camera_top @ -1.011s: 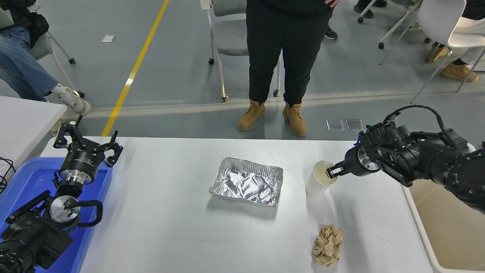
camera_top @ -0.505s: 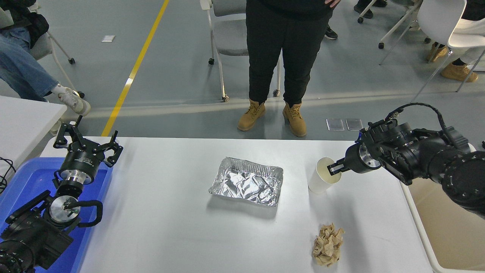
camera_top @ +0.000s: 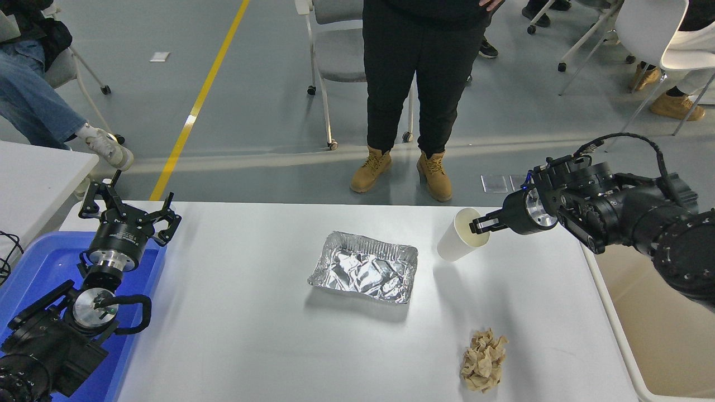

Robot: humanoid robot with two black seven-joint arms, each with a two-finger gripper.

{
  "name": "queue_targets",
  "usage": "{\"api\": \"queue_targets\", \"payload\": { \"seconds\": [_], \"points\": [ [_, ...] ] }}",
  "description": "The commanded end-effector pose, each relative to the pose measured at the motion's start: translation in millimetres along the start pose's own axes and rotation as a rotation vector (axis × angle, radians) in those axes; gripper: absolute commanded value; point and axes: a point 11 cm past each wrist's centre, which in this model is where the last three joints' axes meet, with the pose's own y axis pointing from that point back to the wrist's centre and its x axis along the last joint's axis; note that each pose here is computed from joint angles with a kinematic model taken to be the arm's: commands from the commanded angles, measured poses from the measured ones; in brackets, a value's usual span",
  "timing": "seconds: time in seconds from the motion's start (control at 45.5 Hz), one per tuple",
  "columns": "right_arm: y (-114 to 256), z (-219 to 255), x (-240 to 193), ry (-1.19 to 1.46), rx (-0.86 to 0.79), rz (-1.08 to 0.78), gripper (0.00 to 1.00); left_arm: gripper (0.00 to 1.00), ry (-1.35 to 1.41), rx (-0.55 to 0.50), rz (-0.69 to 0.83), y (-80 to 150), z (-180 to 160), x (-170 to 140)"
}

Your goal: Clean the table surface

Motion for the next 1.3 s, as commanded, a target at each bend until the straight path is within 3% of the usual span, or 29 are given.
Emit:
{"api": "queue_targets", "payload": {
  "seconds": [0.0, 0.22, 0.637, 1.099, 1.275],
  "points": [
    [31, 1, 45, -0.159, 0.066, 0.135, 0.0, 1.0, 0.001, 0.0, -0.001, 0, 0, 0],
    [73, 17, 78, -0.282, 0.088, 0.237, 0.0, 1.0, 0.001, 0.0, -0.001, 0, 0, 0],
    [150, 67, 101, -0.444, 0.083, 0.439, 0.0, 1.0, 0.0, 0.0, 0.0, 0, 0, 0],
    [239, 177, 26, -0.648, -0.16, 0.651, 0.0, 1.0, 0.0, 0.0, 0.0, 0, 0, 0],
    [248, 201, -11, -0.705, -0.247, 0.691, 0.0, 1.0, 0.001, 0.0, -0.001, 0, 0, 0]
  ]
}}
